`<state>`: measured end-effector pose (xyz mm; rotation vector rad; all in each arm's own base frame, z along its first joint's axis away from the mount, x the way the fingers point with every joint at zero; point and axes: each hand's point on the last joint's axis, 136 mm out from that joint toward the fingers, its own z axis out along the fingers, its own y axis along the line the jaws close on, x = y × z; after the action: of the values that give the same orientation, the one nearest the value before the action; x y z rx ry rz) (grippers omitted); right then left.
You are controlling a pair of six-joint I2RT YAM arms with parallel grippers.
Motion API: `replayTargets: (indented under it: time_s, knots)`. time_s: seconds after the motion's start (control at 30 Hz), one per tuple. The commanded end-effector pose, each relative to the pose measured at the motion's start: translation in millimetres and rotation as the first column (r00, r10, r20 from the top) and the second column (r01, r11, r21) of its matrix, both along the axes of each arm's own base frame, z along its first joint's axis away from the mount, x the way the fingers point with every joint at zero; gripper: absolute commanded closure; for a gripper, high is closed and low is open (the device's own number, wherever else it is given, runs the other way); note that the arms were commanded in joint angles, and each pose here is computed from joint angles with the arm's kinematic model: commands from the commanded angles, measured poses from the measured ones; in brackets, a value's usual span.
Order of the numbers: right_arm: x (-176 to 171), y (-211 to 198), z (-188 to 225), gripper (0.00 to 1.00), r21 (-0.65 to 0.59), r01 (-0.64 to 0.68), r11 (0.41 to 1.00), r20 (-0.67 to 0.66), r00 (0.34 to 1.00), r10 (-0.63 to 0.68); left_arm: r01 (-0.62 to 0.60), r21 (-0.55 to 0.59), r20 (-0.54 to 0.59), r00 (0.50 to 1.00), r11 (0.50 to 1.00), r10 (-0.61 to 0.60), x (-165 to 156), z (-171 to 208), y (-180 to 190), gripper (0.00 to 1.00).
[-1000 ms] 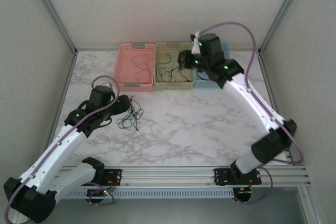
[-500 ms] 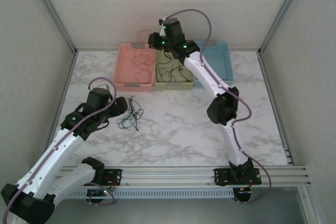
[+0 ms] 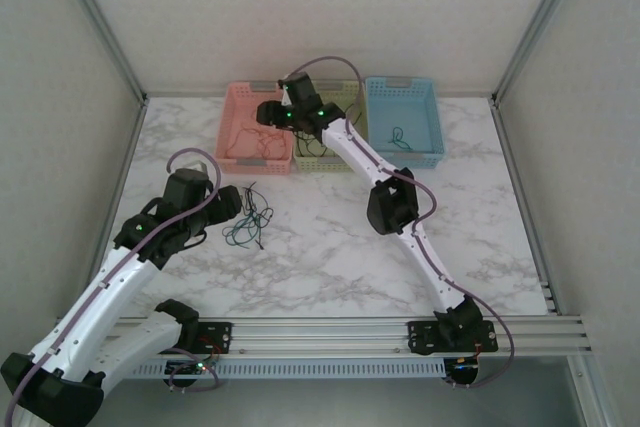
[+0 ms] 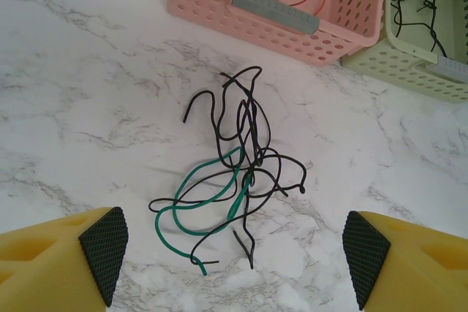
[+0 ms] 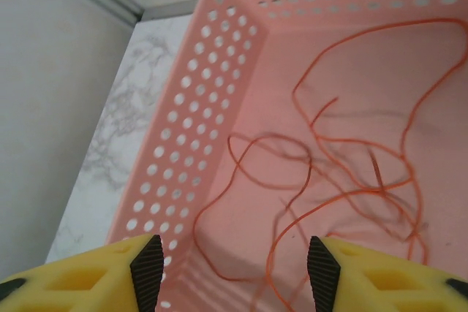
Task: Untangle the cables
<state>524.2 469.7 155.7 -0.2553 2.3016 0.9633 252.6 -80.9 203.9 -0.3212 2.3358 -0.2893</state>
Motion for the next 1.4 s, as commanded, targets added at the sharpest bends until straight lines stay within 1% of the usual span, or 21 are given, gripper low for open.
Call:
replayTargets:
  time_s: [0.0,0.13,0.23,0.4,0.5,0.63,0.73,0.87,1.0,1.1,1.2,1.3,1.33,1.37]
  knots:
    - [-12,-4,57,0.42,-0.024,-0.037,0.999,0.11,0.993,0.039,-0.012,-0.013,0.003,1.0,1.0,0.012,0,5,0,0.2]
    - [-28,-15,84,0.46,-0.052,-0.06,0.997,0.121,0.99,0.066,-0.006,-0.027,-0.018,1.0,1.0,0.005,3,-6,-4,0.2]
    - [-48,-30,106,0.49,-0.077,-0.074,0.994,0.113,0.99,0.083,0.004,-0.043,-0.048,0.999,0.999,-0.006,4,-17,-10,0.2]
    - [-99,-70,130,0.51,-0.078,-0.071,0.994,0.131,0.988,0.081,0.004,-0.064,-0.069,0.998,0.998,-0.008,4,-34,-14,0.2]
    - [-135,-100,121,0.52,-0.078,-0.051,0.996,0.111,0.992,0.059,0.004,-0.079,-0.095,0.995,0.997,-0.011,3,-50,-17,0.2]
    - [-183,-142,94,0.53,-0.085,-0.015,0.996,0.067,0.998,0.021,0.012,-0.097,-0.136,0.99,0.995,-0.025,7,-72,-25,0.19]
    - [-214,-170,76,0.53,-0.096,0.012,0.995,0.04,0.999,-0.008,0.023,-0.088,-0.179,0.983,0.996,-0.039,10,-89,-30,0.18]
    - [-242,-201,67,0.53,-0.118,0.044,0.992,0.031,0.999,-0.041,0.035,-0.084,-0.215,0.975,0.996,-0.053,17,-106,-37,0.17]
    - [-255,-219,61,0.53,-0.138,0.07,0.988,0.033,0.997,-0.066,0.045,-0.061,-0.258,0.964,0.997,-0.06,24,-123,-43,0.17]
    - [-258,-224,56,0.53,-0.153,0.073,0.985,0.024,0.997,-0.07,0.059,0.004,-0.287,0.956,0.998,-0.055,28,-135,-45,0.21]
    - [-258,-226,56,0.53,-0.166,0.078,0.983,0.029,0.997,-0.075,0.076,0.041,-0.335,0.94,0.996,-0.058,30,-152,-49,0.24]
    - [-257,-227,60,0.53,-0.17,0.081,0.982,0.039,0.996,-0.075,0.094,0.069,-0.357,0.932,0.993,-0.063,29,-162,-54,0.34]
    - [-257,-228,61,0.53,-0.173,0.083,0.981,0.042,0.996,-0.076,0.097,0.065,-0.353,0.933,0.993,-0.068,29,-161,-56,0.39]
    - [-257,-229,61,0.53,-0.177,0.086,0.98,0.045,0.996,-0.079,0.099,0.064,-0.351,0.934,0.993,-0.07,28,-161,-57,0.45]
